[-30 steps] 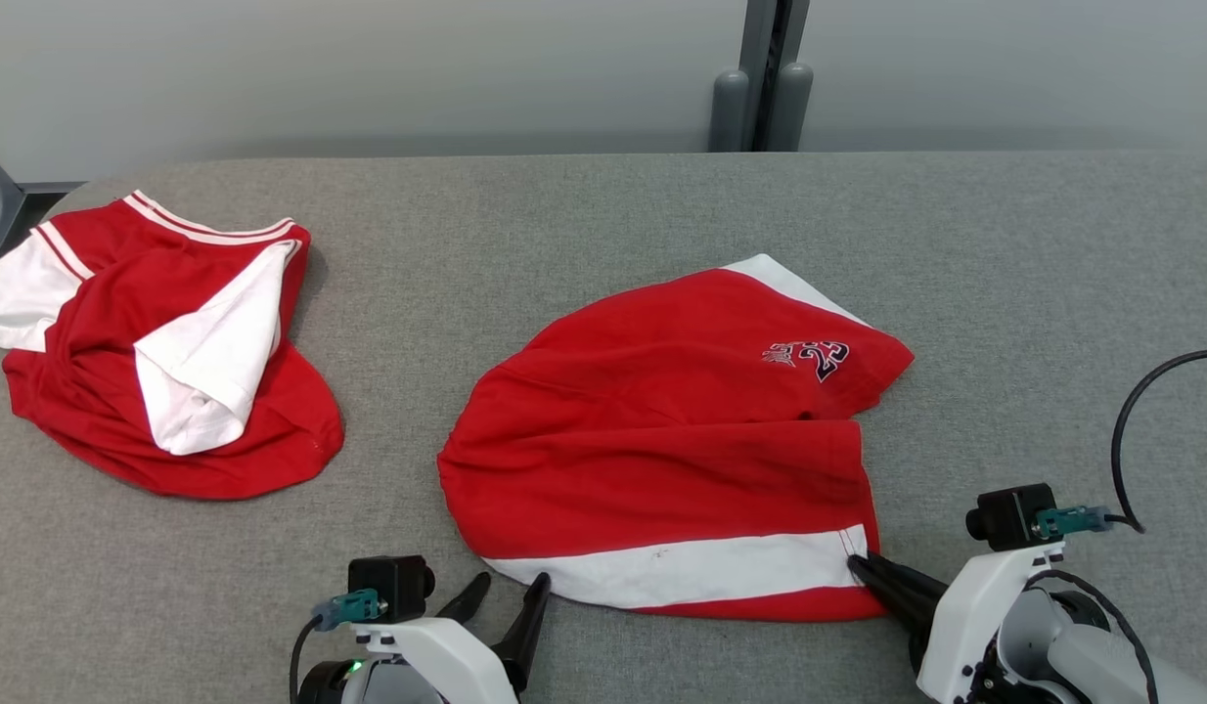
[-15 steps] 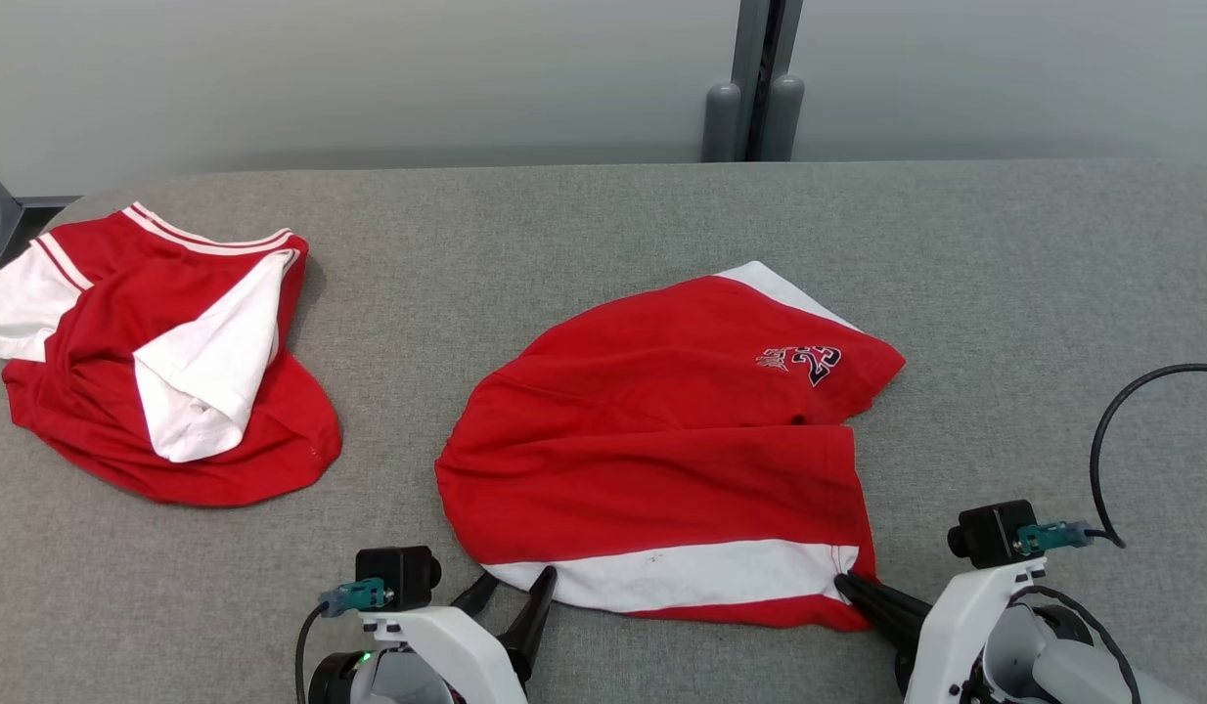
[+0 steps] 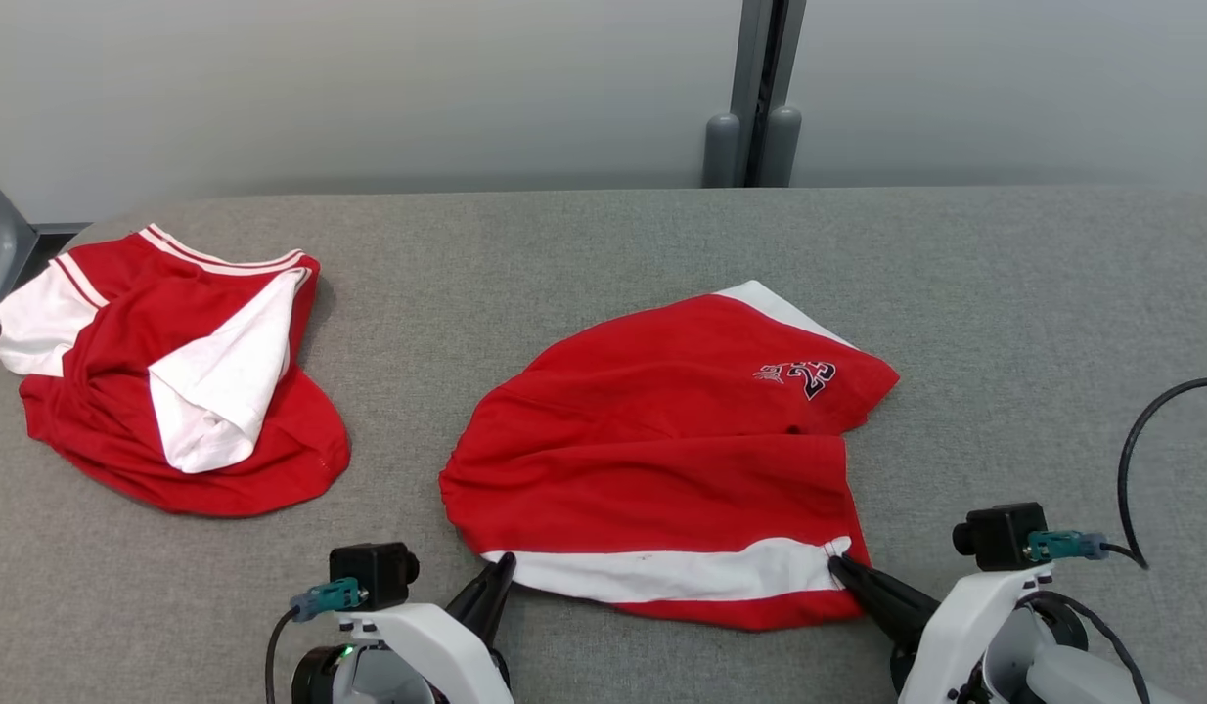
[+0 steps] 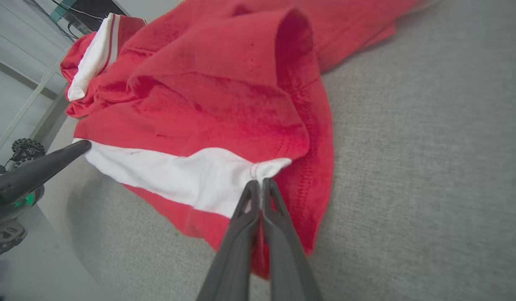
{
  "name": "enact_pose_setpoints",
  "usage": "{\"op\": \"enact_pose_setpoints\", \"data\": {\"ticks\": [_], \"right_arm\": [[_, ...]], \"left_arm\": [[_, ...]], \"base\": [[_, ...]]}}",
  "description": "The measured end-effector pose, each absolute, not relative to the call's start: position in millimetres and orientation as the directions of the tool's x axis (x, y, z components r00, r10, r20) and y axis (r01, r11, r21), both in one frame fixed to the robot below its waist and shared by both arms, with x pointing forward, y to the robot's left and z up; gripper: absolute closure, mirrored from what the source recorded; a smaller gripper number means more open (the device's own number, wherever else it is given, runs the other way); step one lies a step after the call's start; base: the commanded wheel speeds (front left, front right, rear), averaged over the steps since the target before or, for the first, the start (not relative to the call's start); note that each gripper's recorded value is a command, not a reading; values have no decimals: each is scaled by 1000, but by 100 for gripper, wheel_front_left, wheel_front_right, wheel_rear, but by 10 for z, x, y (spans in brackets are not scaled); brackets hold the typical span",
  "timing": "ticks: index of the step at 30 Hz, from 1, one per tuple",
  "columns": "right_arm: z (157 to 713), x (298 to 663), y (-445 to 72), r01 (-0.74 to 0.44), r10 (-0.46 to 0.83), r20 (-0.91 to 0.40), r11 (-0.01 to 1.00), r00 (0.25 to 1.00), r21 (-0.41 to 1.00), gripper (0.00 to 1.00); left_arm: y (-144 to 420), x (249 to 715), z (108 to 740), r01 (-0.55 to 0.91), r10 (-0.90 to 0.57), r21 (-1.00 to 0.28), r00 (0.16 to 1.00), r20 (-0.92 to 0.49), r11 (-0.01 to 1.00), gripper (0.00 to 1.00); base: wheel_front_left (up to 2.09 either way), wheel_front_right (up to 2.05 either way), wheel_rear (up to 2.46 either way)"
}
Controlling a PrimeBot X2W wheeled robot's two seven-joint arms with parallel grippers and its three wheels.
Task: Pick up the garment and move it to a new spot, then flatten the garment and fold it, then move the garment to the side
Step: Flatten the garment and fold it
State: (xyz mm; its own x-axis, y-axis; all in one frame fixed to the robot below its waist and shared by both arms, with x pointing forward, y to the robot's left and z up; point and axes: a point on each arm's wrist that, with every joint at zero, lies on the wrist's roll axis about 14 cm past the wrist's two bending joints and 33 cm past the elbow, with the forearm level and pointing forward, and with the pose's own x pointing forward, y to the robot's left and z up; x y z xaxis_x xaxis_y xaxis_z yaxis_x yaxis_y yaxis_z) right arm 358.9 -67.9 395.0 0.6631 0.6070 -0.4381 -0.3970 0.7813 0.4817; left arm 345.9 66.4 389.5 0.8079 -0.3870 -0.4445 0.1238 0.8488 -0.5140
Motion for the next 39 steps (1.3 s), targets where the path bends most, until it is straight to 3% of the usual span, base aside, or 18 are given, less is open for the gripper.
{"op": "enact_pose_setpoints", "data": {"ticks": [17,25,31,39], "right_arm": [[4688,3610,-864,-476,599,-164,749,784,461,100],[5288,3735,-983,-519,556,36,747,830,415,100],[5456,3848,-980,-546,553,94,756,828,362,100],[5633,4334,-877,-599,593,116,750,797,279,100]], "left_arm": [[683,3349,4562,221,-411,-516,865,-287,827,100],[655,3385,4850,277,-446,-506,860,-248,817,100],[703,3655,4976,342,-478,-429,837,-264,836,100],[704,4346,5055,386,-544,-447,780,-309,807,100]], "base": [[0,0,0],[0,0,0],[0,0,0],[0,0,0]]}}
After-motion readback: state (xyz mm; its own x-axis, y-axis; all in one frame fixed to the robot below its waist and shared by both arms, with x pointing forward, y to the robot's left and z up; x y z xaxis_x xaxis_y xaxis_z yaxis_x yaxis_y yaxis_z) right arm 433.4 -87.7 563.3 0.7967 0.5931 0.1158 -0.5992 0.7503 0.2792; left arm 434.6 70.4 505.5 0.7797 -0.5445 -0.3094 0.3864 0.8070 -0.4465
